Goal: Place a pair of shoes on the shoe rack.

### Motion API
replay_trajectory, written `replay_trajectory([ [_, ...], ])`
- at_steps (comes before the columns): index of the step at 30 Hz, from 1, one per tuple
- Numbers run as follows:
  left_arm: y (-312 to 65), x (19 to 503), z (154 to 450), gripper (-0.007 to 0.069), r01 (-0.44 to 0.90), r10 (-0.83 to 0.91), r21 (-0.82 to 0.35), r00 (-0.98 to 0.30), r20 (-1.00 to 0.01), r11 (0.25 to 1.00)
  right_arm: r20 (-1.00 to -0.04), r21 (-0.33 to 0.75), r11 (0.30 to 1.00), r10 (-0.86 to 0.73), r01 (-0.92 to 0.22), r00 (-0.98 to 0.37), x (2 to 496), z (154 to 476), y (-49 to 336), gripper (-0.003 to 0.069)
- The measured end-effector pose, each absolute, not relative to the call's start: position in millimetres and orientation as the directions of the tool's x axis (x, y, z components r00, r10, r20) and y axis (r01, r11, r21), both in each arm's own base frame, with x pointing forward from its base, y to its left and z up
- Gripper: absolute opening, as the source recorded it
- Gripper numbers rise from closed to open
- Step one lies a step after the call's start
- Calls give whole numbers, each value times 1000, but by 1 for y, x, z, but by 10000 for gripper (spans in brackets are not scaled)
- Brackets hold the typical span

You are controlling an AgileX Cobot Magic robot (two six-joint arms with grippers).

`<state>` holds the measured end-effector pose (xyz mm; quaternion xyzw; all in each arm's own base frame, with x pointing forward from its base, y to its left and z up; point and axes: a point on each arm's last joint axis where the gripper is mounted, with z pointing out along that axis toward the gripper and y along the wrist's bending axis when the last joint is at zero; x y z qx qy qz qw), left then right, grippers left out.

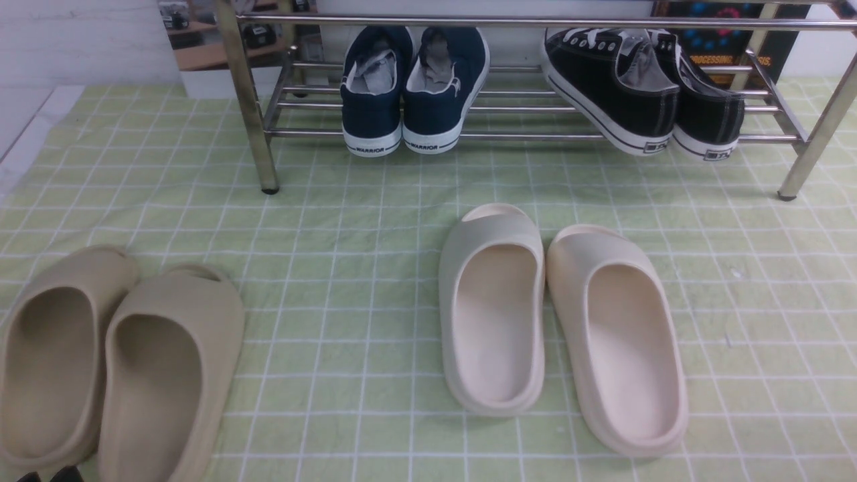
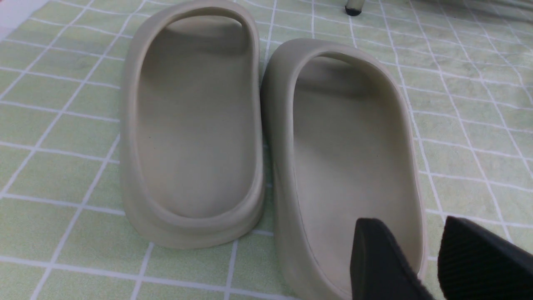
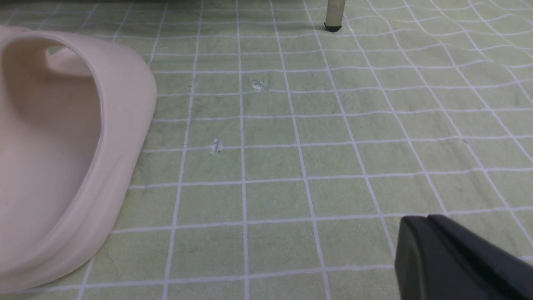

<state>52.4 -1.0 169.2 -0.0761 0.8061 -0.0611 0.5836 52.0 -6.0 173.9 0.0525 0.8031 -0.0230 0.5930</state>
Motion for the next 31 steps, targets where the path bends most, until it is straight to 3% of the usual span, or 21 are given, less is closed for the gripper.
replay_trajectory([
  [31,-1,52,169,239,-51,-194,-187,-307,-932,981,-955,25,993,57,112,-291,52,174,-6,31],
])
